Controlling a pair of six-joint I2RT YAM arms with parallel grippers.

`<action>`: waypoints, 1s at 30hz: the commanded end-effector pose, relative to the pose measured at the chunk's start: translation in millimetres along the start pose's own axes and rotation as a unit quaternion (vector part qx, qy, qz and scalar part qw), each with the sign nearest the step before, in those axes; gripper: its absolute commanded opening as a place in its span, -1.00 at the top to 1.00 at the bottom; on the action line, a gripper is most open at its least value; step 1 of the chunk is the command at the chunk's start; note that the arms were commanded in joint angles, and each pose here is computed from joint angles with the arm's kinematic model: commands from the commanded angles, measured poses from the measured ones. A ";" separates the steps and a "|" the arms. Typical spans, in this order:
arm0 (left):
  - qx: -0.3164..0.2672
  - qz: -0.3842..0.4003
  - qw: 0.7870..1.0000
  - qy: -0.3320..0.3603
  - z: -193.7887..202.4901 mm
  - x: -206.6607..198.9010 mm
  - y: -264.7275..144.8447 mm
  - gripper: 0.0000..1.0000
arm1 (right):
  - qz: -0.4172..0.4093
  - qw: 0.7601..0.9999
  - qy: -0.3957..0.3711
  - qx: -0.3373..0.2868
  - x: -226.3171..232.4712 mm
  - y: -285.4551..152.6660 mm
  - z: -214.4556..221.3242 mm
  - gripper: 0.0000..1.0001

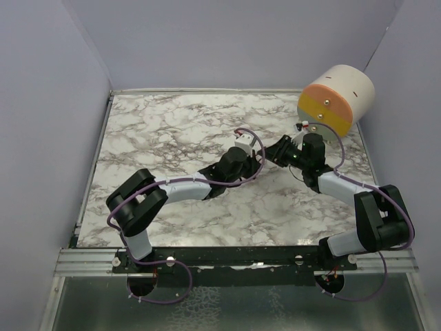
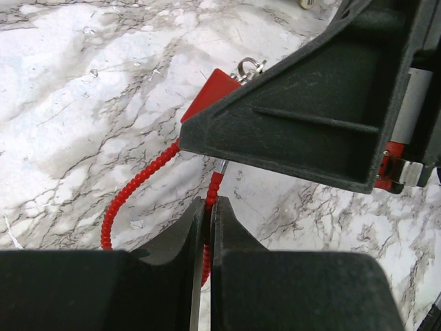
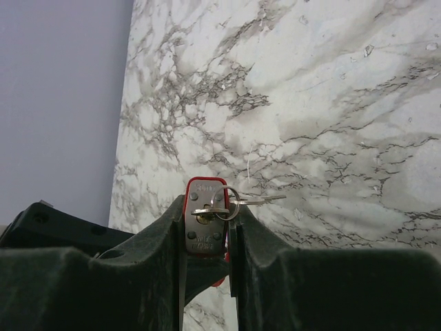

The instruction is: Unlock with the key

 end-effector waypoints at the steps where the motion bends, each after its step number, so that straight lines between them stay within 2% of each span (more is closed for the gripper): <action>1: -0.025 -0.042 0.999 -0.004 -15.3 22.8 -3.9 1.00 | 0.003 1.000 -0.010 -0.014 3.0 -5.2 -3.7 0.98; 23: -0.038 -0.035 0.999 0.002 -37.9 32.0 10.7 1.00 | -0.019 1.000 -0.019 0.011 2.6 -3.7 3.1 0.98; 30: -0.033 -0.027 0.999 0.027 -39.9 32.5 17.5 1.00 | -0.022 0.999 -0.020 0.016 3.1 -4.0 3.8 0.98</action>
Point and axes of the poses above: each gripper's point midway between its finger pads, its own y axis out along the fingers, its own x axis along the line the jaws close on, z = x × y, the point moved 7 cm from there along -y, back along the fingers, and after that the axes turned 2 degrees about -y, right-handed, at the moved point
